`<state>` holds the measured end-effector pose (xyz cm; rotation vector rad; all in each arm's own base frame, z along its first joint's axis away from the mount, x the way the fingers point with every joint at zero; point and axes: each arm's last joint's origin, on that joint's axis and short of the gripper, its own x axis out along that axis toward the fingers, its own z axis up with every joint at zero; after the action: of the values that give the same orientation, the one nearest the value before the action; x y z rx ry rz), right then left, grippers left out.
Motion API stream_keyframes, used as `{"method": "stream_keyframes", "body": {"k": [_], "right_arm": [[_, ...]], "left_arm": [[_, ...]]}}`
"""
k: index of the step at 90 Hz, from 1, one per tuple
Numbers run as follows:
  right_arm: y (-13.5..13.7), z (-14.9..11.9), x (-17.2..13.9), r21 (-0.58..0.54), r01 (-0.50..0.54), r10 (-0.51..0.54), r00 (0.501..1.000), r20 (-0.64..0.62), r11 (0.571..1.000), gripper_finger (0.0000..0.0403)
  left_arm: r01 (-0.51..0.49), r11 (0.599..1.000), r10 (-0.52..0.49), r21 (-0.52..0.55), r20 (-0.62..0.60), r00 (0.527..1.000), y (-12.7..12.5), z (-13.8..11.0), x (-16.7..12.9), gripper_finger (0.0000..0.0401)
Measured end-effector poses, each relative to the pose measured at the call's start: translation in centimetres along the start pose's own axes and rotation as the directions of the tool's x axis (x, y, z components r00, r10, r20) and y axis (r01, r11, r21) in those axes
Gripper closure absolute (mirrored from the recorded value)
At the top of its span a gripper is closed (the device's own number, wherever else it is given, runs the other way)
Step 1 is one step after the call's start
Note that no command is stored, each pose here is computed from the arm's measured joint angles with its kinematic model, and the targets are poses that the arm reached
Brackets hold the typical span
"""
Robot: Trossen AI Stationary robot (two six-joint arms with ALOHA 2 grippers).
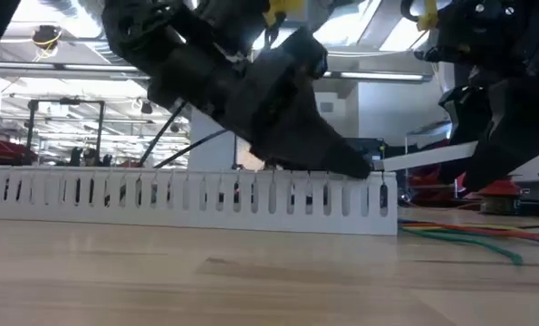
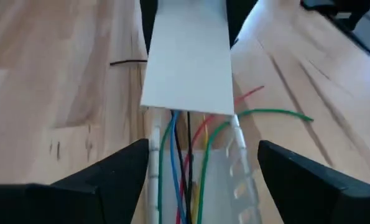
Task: Ziptie cables
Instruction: Close the white cable duct
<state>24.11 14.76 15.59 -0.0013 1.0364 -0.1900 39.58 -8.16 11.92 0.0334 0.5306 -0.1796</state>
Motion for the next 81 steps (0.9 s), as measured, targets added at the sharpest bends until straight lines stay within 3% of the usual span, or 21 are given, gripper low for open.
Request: {"method": "stream_keyframes", "body": {"k": [11,43,81], "right_arm": [[0.2,0.3,0.0,0.013,-0.022,0.022,0.999,0.030,1.000,0.0191],[0.6,0.9,0.2,0.015,-0.028,0.027,0.995,0.099,0.999,0.0191],[0.9,0.2,1.8,-0.009,0.014,-0.014,0.998,0.055,1.000,0.0190]], "left_arm": [[-0.011,1.000,0.011,0.002,0.003,1.000,0.1,-0.4,0.3,0.0116],[-0.015,1.000,0.014,0.012,0.011,1.000,0.1,-0.4,0.5,0.0200],[-0.013,1.000,0.013,0.007,0.004,1.000,0.0,-0.4,0.5,0.0192]]}}
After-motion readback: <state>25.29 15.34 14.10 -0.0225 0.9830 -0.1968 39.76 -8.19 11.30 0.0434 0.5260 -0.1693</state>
